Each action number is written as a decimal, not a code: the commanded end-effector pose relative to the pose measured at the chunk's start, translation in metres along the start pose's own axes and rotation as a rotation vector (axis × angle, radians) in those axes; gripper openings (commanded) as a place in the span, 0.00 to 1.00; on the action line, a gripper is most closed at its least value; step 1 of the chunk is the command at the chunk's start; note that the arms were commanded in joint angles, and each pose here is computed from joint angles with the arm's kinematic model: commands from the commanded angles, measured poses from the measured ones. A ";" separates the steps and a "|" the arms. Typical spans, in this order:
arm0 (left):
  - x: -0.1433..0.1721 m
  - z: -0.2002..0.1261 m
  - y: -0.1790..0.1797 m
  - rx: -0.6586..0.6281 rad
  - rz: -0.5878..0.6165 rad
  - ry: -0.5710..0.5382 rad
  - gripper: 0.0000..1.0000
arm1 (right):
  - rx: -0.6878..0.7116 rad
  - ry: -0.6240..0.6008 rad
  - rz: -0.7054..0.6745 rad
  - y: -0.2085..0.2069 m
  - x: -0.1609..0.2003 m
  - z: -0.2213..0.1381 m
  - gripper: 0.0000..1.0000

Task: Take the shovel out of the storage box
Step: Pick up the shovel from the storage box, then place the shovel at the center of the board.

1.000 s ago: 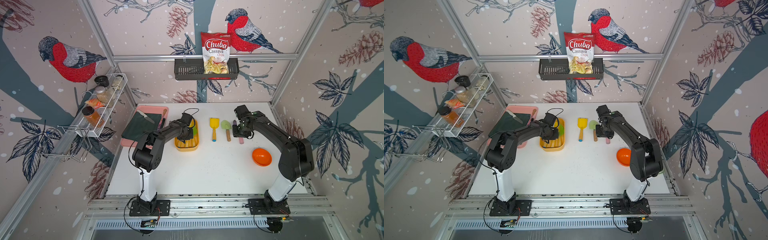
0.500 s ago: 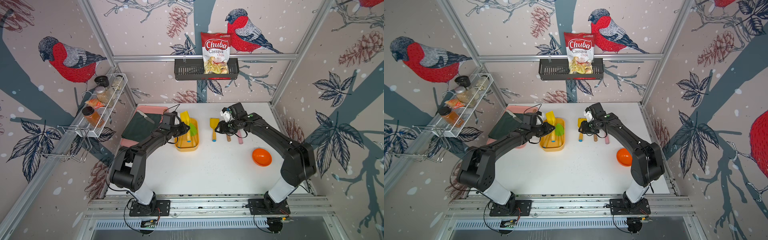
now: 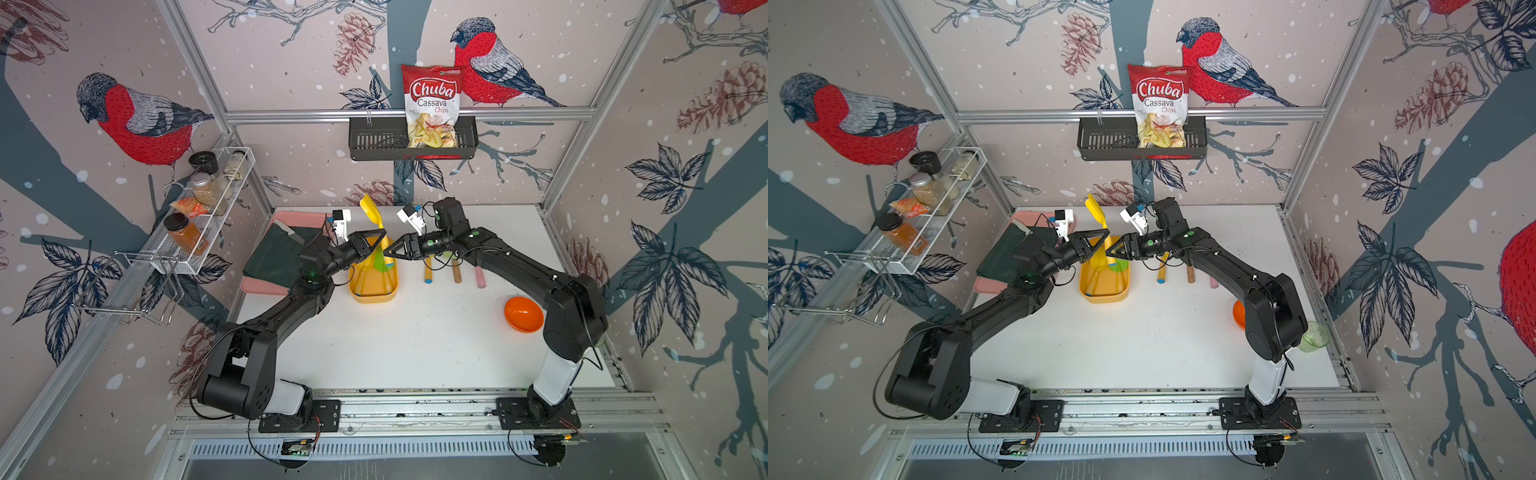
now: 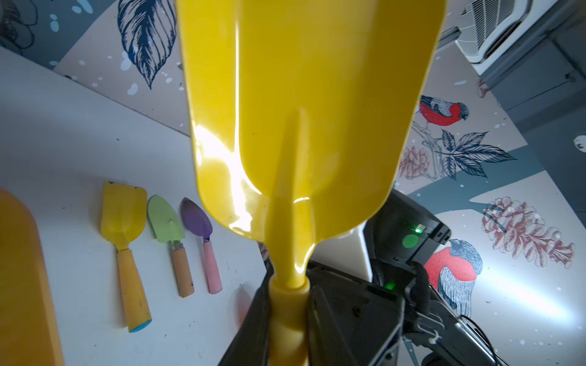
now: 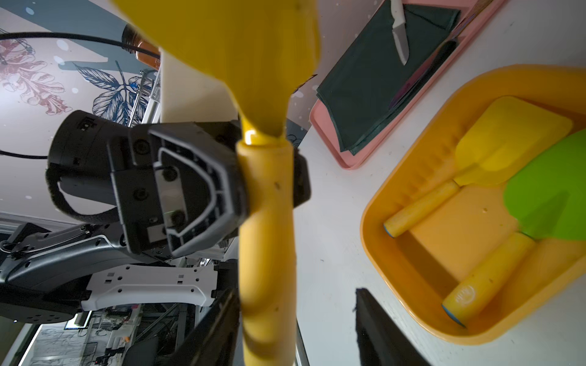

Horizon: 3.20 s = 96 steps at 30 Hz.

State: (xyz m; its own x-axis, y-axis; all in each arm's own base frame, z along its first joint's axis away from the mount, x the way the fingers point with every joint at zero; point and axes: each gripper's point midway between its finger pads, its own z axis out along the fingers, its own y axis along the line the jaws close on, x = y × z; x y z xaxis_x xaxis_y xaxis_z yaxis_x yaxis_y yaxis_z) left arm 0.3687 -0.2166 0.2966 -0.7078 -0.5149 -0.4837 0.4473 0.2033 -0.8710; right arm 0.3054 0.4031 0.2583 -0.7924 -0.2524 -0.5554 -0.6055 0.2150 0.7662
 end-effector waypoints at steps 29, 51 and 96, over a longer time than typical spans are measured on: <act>-0.004 -0.014 0.010 -0.109 0.028 -0.055 0.99 | 0.233 -0.061 0.039 -0.040 -0.008 -0.036 0.14; 0.004 -0.028 0.085 -0.544 0.148 0.067 0.99 | 1.430 0.015 0.380 -0.260 0.116 -0.339 0.14; 0.023 -0.029 0.116 -0.595 0.121 0.146 0.99 | 1.329 0.277 0.490 -0.319 0.171 -0.288 0.30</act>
State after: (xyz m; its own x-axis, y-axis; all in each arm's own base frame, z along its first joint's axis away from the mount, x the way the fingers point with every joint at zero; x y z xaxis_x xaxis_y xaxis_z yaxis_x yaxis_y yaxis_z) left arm 0.3878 -0.1788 0.1802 -0.7605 -0.3620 -0.5391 0.1555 0.7045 -0.6925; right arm 0.3978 0.0204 0.0211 -0.9786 -0.0608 -0.1965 -0.0427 0.9945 -0.0953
